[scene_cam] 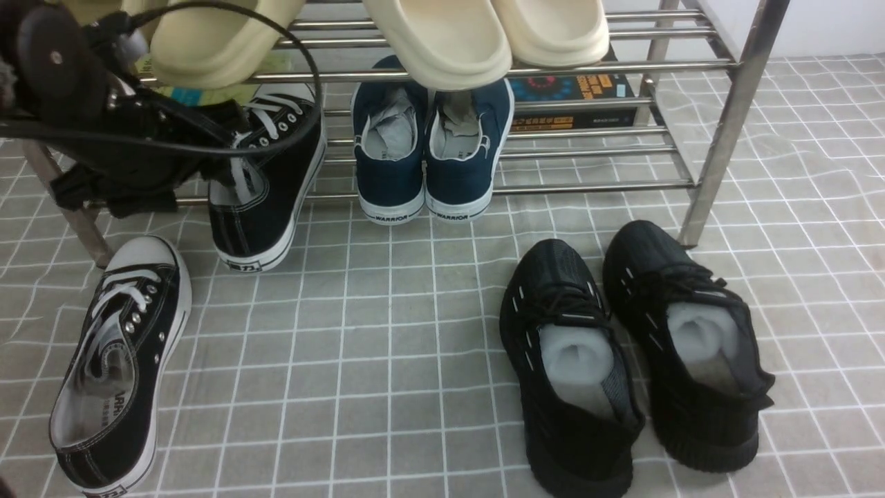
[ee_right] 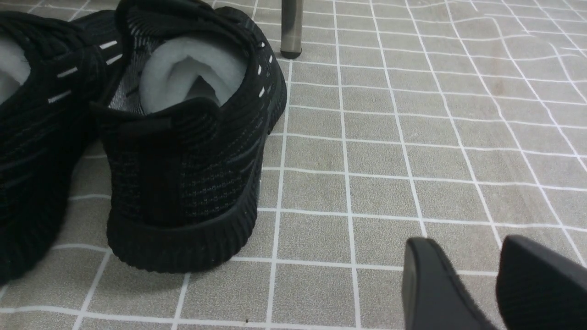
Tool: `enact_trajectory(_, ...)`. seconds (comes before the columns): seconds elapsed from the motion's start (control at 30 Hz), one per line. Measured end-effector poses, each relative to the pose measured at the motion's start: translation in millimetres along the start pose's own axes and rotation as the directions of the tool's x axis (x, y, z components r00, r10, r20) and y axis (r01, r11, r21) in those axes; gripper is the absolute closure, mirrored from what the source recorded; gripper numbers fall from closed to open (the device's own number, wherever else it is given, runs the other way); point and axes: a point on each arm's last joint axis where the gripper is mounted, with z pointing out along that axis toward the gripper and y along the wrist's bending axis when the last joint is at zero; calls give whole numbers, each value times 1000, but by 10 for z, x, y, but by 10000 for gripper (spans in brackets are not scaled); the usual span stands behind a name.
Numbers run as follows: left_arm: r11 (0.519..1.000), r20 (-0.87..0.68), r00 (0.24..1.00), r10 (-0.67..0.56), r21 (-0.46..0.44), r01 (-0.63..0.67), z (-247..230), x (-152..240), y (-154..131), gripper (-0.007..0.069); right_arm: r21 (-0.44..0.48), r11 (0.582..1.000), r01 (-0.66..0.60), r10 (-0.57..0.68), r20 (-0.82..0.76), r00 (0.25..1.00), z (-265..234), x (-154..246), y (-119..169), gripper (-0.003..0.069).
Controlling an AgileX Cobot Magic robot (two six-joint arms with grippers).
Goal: Take the shoes off the shelf with your hand from the grey coffee tablecloth.
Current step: 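Grasp the leftmost shoe on the bottom shelf of the shoe rack with the left gripper, then set the held shoe down on the floor in front of the rack with the left gripper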
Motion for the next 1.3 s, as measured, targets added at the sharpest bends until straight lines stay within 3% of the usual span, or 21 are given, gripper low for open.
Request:
enact_trajectory(0.13, 1000, -37, 999, -4, -16, 3, 212, 38, 14, 172, 0, 1000, 0, 0, 0, 1000, 0, 0, 0, 420)
enact_trajectory(0.2, 1000, -52, 999, -3, -24, 1, 331, 58, 23, 213, 0, 1000, 0, 0, 0, 1000, 0, 0, 0, 420)
enact_trajectory(0.43, 998, -105, 994, -2, -55, -4, 474, 119, 57, 543, 0, 1000, 0, 0, 0, 1000, 0, 0, 0, 420)
enact_trajectory(0.5, 998, -129, 992, -2, -70, -7, 440, 137, 69, 589, 0, 1000, 0, 0, 0, 1000, 0, 0, 0, 420)
enact_trajectory(0.9, 984, -258, 966, -14, -175, -33, -179, 434, 275, 603, 0, 1000, 1, -1, -1, 1000, 0, 1, 0, 420)
enact_trajectory(1.1, 981, -289, 950, -120, -180, 70, -92, 823, 441, 603, 0, 1000, 1, -1, -1, 1000, 0, 1, 0, 420)
enact_trajectory(1.3, 979, -292, 942, -165, -162, 122, 6, 955, 478, 603, 0, 1000, 1, -1, -1, 1000, 0, 1, 0, 420)
